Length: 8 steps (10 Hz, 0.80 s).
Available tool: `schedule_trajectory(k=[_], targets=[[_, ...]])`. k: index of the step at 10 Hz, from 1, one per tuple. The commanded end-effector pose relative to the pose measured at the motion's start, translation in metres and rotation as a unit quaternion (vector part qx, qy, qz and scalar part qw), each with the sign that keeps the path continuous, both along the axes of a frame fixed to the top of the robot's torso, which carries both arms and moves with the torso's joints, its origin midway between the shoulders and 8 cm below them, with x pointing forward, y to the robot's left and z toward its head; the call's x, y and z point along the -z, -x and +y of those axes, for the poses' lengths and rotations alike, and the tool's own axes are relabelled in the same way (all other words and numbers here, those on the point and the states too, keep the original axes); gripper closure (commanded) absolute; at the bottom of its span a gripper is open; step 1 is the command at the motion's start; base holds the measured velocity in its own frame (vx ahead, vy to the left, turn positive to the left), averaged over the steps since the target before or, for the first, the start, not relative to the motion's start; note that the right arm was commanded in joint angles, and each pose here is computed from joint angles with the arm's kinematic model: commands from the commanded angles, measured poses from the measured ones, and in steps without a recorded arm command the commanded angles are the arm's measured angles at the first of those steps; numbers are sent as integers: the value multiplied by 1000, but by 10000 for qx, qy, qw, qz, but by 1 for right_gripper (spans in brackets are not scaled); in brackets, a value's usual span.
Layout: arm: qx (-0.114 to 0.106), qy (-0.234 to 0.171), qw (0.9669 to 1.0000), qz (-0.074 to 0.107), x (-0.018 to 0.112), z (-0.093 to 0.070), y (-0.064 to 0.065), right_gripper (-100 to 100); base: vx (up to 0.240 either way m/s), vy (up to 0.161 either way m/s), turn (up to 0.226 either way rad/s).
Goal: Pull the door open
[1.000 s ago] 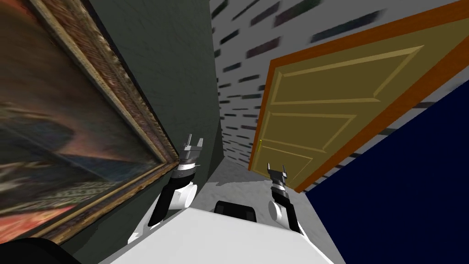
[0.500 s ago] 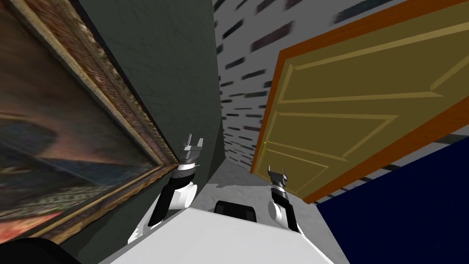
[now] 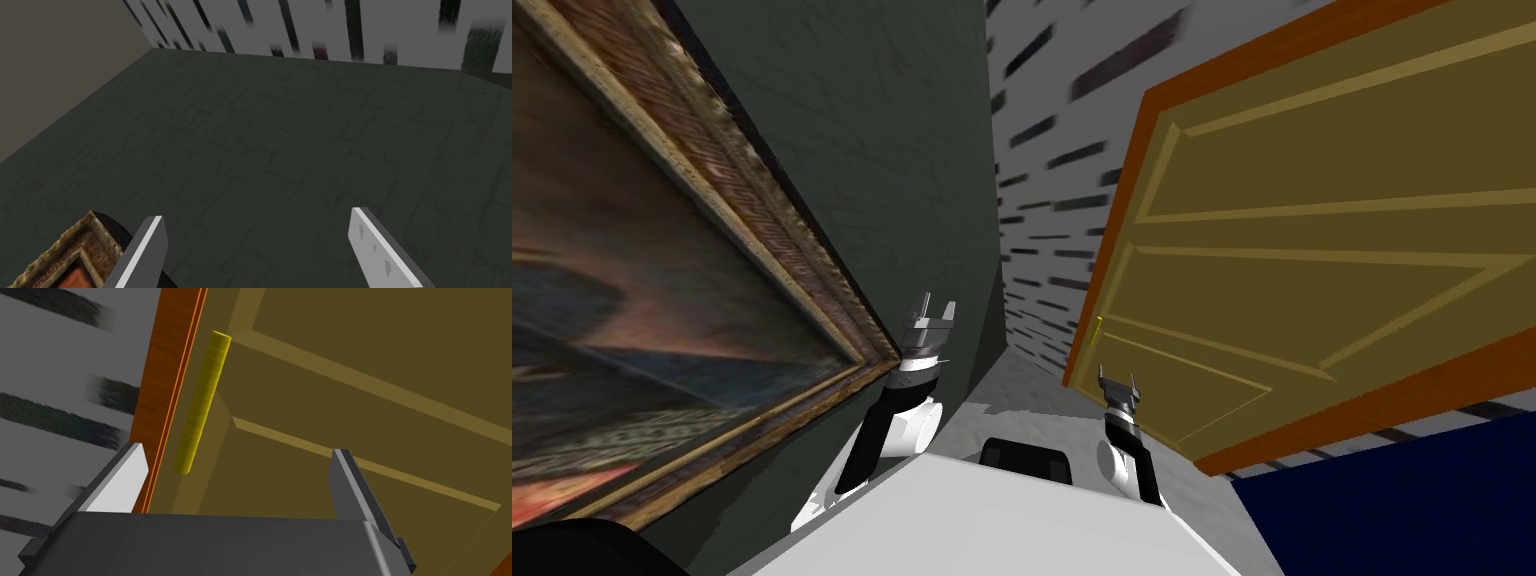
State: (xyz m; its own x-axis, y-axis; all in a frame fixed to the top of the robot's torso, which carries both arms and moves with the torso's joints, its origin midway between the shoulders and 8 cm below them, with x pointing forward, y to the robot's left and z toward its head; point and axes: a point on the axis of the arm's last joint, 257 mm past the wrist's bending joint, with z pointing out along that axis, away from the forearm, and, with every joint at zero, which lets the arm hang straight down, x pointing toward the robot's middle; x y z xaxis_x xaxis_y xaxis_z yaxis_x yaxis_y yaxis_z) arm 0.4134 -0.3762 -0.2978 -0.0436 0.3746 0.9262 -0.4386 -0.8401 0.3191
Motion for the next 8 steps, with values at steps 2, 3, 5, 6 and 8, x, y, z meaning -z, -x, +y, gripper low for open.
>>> schedule_trajectory(k=[2,3,5,6,8], targets=[[104,-458,9989,35,22,-10,4,-100,105,-38,132],[136,-578,9982,45,27,-13,5,-100,141,-49,156],[199,-789,9967,61,38,-18,8,-100,102,-46,81],[231,-890,9957,68,43,-20,9,-100,73,-41,91],[300,-1089,9936,79,52,-25,12,-100,75,-30,87]])
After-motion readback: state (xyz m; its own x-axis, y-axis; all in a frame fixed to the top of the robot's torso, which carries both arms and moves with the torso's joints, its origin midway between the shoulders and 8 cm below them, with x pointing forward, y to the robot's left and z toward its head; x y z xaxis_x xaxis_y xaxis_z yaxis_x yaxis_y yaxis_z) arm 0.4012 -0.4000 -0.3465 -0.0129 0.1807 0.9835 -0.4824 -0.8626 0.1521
